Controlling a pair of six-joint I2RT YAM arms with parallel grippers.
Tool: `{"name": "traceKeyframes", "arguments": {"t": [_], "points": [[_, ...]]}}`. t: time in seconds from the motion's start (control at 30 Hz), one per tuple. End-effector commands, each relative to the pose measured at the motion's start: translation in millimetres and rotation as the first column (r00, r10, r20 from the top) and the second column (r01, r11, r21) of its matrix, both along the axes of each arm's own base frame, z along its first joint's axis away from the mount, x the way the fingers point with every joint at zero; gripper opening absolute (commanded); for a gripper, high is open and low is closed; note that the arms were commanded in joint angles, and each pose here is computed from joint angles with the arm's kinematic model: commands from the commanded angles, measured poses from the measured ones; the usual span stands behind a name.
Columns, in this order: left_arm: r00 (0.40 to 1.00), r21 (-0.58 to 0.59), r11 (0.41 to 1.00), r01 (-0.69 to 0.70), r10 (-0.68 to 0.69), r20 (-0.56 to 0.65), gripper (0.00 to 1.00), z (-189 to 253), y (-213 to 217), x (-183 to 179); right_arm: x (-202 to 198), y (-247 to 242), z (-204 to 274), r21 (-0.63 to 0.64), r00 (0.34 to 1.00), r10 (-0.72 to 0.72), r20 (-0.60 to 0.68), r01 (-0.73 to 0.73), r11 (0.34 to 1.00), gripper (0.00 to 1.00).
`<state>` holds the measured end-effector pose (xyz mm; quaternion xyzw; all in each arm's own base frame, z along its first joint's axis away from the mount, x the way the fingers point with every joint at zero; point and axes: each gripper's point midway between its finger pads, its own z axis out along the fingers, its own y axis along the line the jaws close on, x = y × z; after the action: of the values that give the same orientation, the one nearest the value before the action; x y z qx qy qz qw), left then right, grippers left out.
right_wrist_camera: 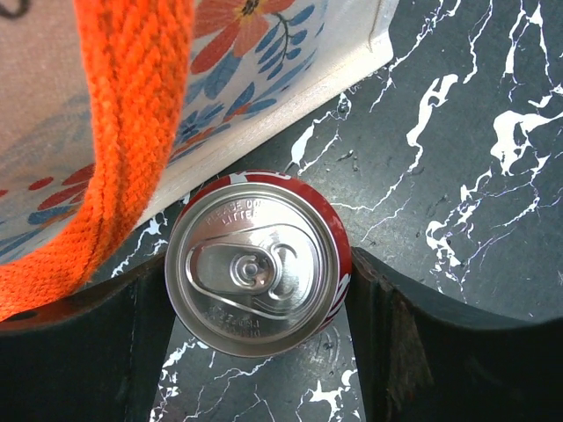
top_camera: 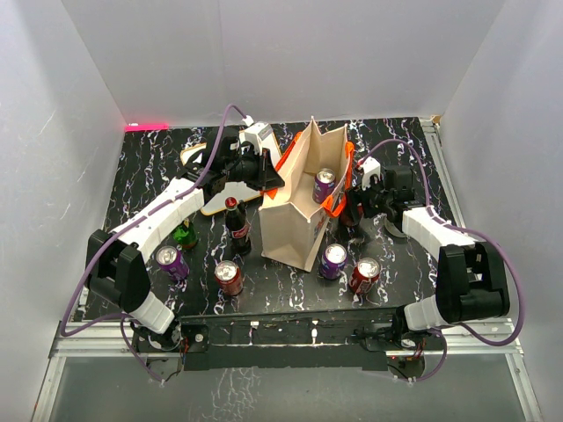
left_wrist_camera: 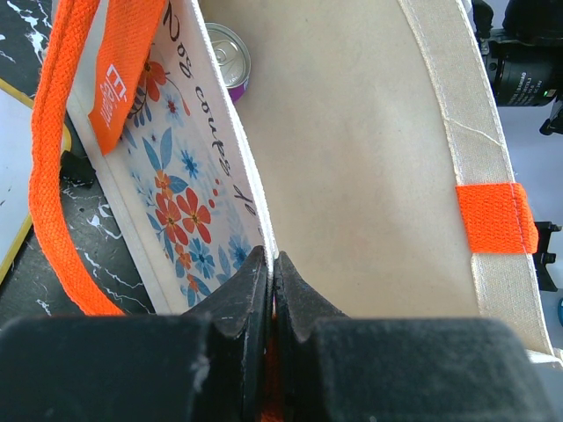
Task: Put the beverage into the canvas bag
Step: Pick up the drink from the center of the board.
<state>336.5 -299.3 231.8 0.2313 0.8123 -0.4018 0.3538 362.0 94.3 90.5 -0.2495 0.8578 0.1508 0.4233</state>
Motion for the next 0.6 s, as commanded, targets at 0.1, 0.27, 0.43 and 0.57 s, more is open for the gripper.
{"name": "traceKeyframes", "arguments": {"t": [0.1, 0.27, 0.43, 0.57], "points": [[1.000, -0.024, 0.999, 0.022, -0.021, 0.020, 0.00, 9, -1, -2, 19, -1, 39, 0.012, 0.991, -0.012, 0.136, 0.010, 1.000, 0.62], [1.000, -0.024, 0.999, 0.024, -0.024, 0.018, 0.00, 7, -2, -2, 19, -3, 51, 0.000, 0.986, -0.018, 0.168, 0.018, 1.000, 0.47], [1.000, -0.024, 0.999, 0.025, -0.025, 0.019, 0.00, 7, -2, -3, 17, -7, 55, -0.014, 0.985, -0.030, 0.173, 0.033, 0.999, 0.42], [1.000, -0.023, 0.999, 0.024, -0.023, 0.021, 0.00, 8, -1, -3, 12, -11, 42, -0.037, 0.991, -0.038, 0.131, 0.043, 0.998, 0.47]]}}
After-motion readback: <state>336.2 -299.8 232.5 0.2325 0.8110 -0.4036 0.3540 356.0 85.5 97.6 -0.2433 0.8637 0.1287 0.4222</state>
